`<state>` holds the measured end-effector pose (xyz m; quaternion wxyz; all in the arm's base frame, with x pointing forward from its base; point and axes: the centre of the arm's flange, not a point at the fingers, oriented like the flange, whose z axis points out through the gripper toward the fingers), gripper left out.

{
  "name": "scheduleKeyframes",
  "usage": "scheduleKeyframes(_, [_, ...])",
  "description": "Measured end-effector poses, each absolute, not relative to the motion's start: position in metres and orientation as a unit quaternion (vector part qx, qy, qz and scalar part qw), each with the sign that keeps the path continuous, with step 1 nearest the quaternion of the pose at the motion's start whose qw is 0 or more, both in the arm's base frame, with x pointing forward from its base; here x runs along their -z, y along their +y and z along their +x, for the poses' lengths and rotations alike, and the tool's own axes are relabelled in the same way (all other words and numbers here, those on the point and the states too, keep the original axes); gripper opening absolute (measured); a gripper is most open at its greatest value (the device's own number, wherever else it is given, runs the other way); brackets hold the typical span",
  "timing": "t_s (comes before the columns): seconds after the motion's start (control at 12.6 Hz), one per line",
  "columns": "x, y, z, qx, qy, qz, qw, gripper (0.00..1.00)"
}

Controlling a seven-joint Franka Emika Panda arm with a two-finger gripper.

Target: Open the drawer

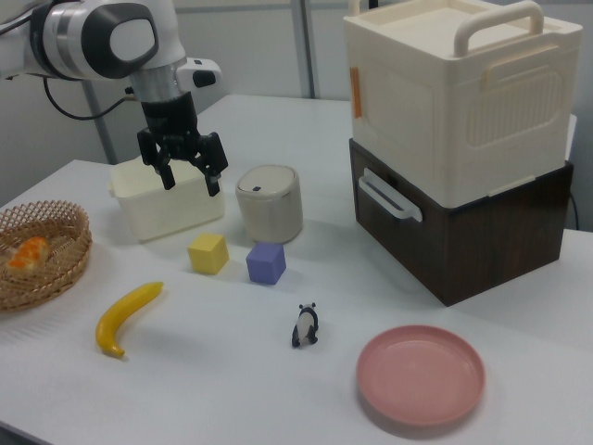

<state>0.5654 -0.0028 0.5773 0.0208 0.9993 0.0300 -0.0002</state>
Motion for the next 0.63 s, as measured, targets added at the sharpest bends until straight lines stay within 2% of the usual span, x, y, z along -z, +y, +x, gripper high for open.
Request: scheduleKeyframes(0.63, [-0.5755, -0.0035, 0.5627, 0.012, 0.029, 0.999, 0.02, 1.0])
